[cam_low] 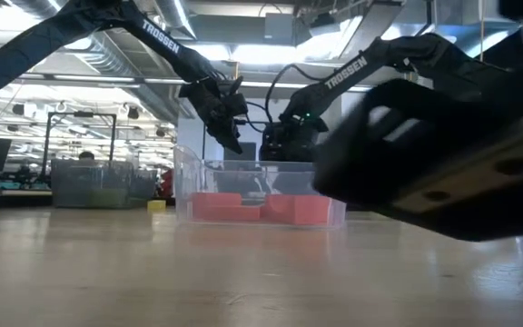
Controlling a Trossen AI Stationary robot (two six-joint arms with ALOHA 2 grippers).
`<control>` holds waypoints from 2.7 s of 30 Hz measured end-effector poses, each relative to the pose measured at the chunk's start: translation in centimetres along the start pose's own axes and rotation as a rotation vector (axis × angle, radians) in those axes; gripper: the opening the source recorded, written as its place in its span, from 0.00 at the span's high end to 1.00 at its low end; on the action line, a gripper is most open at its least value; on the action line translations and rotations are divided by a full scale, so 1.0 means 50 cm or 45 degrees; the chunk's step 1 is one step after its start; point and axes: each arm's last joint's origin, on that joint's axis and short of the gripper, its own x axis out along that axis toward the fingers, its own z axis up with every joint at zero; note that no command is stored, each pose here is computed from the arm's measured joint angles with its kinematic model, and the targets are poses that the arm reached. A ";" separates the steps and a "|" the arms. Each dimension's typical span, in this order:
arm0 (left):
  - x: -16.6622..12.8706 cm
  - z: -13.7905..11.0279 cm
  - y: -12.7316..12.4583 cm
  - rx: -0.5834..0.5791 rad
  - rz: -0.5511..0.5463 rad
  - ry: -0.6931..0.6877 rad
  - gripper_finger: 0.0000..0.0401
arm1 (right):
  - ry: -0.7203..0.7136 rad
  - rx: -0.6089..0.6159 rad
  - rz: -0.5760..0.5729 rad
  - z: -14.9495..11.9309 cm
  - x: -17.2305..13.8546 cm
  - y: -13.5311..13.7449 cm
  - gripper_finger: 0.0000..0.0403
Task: Sort & place blocks by color
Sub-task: Put the green block into the black bin
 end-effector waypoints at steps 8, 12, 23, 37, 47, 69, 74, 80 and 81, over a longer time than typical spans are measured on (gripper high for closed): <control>0.000 0.000 0.000 -0.044 0.000 0.000 1.00 | -0.013 -0.473 -0.038 0.005 0.000 -0.004 1.00; 0.000 0.000 0.000 -0.059 0.004 0.004 1.00 | -0.027 -0.634 -0.056 0.008 0.000 -0.006 1.00; 0.000 -0.002 0.002 -0.061 0.047 0.050 1.00 | -0.065 -0.971 -0.120 0.011 -0.005 -0.019 1.00; 0.000 -0.004 0.003 -0.083 0.076 0.081 1.00 | -0.158 -0.606 -0.163 0.063 -0.144 -0.002 1.00; -0.001 -0.009 -0.001 -0.107 0.061 0.116 1.00 | -0.119 -0.135 -0.144 0.069 -0.147 0.018 1.00; -0.094 0.022 -0.066 -0.127 0.108 0.203 1.00 | -0.093 0.013 -0.068 0.087 -0.198 0.091 1.00; -0.085 0.024 -0.091 -0.172 0.038 0.275 1.00 | -0.094 0.025 -0.139 0.071 -0.283 0.128 1.00; -0.046 0.060 -0.132 -0.102 -0.011 0.305 1.00 | -0.154 0.020 -0.278 0.045 -0.399 0.181 1.00; -0.038 0.066 -0.140 -0.090 -0.007 0.322 1.00 | -0.173 0.019 -0.298 0.039 -0.418 0.190 1.00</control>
